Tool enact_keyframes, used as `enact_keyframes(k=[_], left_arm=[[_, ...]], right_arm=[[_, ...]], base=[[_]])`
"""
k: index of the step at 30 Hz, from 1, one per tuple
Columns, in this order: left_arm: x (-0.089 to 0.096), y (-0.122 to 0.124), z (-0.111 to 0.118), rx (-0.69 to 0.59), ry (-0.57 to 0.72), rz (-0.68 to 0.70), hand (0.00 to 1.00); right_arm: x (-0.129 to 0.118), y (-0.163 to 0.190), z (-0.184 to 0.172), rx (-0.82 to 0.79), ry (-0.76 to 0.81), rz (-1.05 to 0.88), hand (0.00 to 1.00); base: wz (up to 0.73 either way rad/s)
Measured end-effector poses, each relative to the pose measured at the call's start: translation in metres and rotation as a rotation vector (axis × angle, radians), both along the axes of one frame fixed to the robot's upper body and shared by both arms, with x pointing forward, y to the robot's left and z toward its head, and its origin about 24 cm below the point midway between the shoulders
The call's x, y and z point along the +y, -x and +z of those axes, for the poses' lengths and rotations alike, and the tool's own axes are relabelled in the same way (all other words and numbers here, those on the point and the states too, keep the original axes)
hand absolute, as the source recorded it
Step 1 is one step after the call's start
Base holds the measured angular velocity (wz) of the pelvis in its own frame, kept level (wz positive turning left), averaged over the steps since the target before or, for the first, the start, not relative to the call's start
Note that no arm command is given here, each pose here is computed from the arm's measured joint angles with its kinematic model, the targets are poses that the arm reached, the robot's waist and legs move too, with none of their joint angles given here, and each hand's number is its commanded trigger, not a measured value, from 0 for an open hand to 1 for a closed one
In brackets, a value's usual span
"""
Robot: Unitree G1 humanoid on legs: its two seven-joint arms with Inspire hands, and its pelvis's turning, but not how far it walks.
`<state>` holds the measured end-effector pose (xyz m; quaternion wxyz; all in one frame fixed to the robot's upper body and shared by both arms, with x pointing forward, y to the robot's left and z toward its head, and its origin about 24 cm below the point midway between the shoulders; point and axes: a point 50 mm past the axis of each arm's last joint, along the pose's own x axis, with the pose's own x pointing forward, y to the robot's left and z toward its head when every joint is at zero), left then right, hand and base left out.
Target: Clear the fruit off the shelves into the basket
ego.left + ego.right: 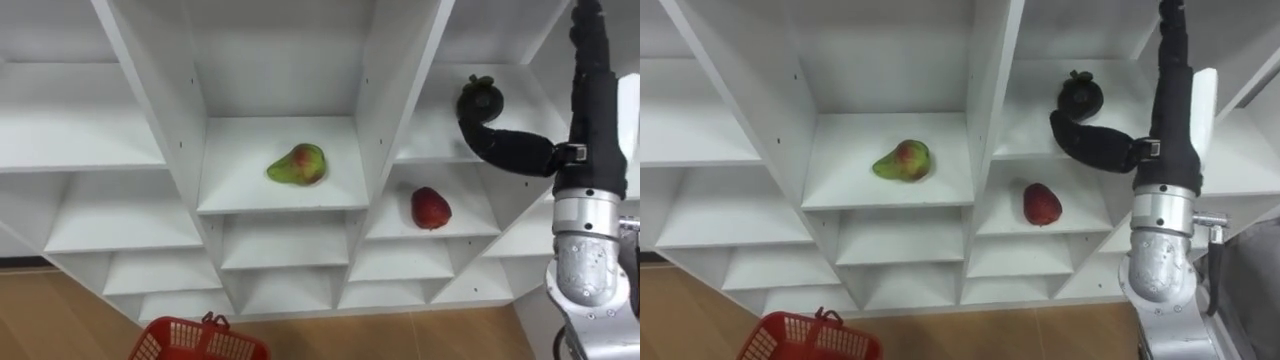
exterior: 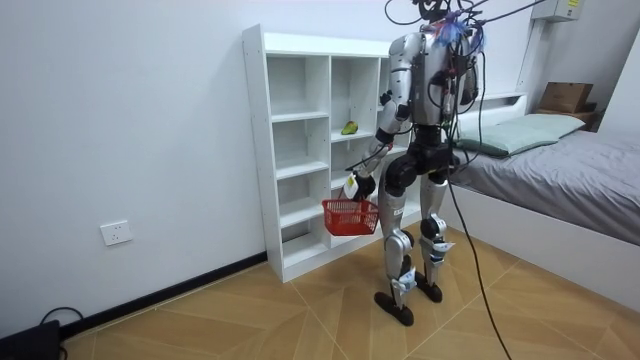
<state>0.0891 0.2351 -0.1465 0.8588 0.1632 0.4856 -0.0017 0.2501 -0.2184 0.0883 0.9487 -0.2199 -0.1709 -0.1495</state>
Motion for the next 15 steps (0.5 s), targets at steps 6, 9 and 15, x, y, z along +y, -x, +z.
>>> enact_keyframes(k=[6, 9, 15], left_arm=[[-0.001, -0.004, 0.001, -0.013, -0.023, -0.027, 1.00], [-0.001, -0.005, 0.002, -0.021, -0.031, -0.023, 1.00], [-0.001, -0.005, 0.002, -0.023, -0.040, -0.017, 1.00]], right_arm=[[-0.003, -0.008, -0.006, 0.045, -0.035, 0.017, 0.00], [-0.005, -0.010, -0.009, 0.067, -0.064, 0.026, 0.00], [-0.008, -0.015, -0.017, 0.120, -0.058, 0.019, 0.00]], base=[[0.00], [0.00], [0.00]])
